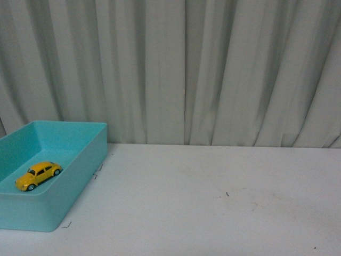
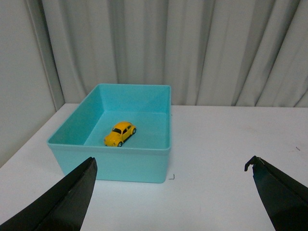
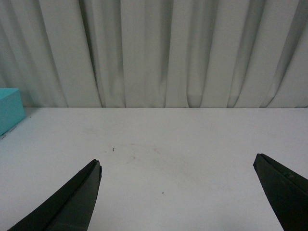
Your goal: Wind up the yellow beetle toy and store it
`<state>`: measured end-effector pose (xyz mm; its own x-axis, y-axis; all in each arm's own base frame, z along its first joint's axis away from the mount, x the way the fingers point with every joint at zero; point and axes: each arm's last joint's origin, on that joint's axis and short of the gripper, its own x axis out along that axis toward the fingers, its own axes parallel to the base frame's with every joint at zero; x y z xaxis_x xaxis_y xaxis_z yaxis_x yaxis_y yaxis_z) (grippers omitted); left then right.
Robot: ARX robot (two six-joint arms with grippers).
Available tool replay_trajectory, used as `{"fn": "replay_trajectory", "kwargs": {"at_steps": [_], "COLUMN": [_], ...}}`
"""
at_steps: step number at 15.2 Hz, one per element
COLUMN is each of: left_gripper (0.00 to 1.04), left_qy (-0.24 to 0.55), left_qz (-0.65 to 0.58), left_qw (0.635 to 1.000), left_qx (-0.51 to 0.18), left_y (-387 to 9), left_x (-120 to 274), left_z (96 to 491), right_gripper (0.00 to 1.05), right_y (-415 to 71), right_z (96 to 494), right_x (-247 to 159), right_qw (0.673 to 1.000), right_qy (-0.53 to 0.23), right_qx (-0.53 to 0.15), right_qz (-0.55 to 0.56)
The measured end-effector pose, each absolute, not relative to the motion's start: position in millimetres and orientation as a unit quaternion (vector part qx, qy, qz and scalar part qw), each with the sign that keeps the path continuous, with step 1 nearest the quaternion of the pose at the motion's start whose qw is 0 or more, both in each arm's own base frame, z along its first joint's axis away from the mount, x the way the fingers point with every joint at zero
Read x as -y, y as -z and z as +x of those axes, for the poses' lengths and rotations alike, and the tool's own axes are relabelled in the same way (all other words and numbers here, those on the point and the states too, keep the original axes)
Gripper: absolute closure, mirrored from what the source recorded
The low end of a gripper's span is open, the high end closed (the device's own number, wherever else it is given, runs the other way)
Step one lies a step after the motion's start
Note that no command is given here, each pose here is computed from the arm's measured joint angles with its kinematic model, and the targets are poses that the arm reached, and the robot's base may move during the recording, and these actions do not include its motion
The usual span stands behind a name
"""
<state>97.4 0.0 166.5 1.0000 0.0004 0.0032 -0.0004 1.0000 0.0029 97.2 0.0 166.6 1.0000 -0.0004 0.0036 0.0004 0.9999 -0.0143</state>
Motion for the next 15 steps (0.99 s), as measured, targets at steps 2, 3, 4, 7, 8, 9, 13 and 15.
{"fn": "replay_trajectory", "kwargs": {"at_steps": [2, 3, 4, 7, 8, 9, 13, 15], "left_gripper": [0.07, 0.07, 0.07, 0.07, 0.07, 0.07, 0.07, 0.07], "left_qy": [0.000, 0.000, 0.000, 0.000, 0.000, 0.000, 0.000, 0.001], "left_qz": [0.001, 0.001, 0.002, 0.001, 0.001, 0.001, 0.001, 0.001], "left_qw": [1.000, 1.000, 1.000, 1.000, 1.000, 1.000, 1.000, 1.000], "left_qx": [0.002, 0.002, 0.002, 0.001, 0.001, 0.001, 0.001, 0.001], "left_y": [-166.6, -166.5, -166.5, -166.4, -166.4, -166.4, -166.4, -166.3], "left_x": [0.0, 0.0, 0.0, 0.0, 0.0, 0.0, 0.0, 0.0], "left_z": [97.4, 97.4, 97.4, 97.4, 97.4, 97.4, 97.4, 97.4], "right_gripper": [0.06, 0.06, 0.06, 0.06, 0.06, 0.06, 0.06, 0.06], "right_y": [-166.8, -166.8, -166.9, -166.7, -166.7, -166.7, -166.6, -166.6], "right_z": [97.2, 97.2, 97.2, 97.2, 97.2, 97.2, 97.2, 97.2], "right_x": [0.0, 0.0, 0.0, 0.0, 0.0, 0.0, 0.0, 0.0], "right_qw": [1.000, 1.000, 1.000, 1.000, 1.000, 1.000, 1.000, 1.000], "right_qy": [0.000, 0.000, 0.000, 0.000, 0.000, 0.000, 0.000, 0.000], "right_qx": [0.003, 0.003, 0.004, 0.002, 0.003, 0.003, 0.002, 0.002], "right_qz": [-0.007, -0.007, -0.007, -0.007, -0.007, -0.007, -0.006, -0.005]}}
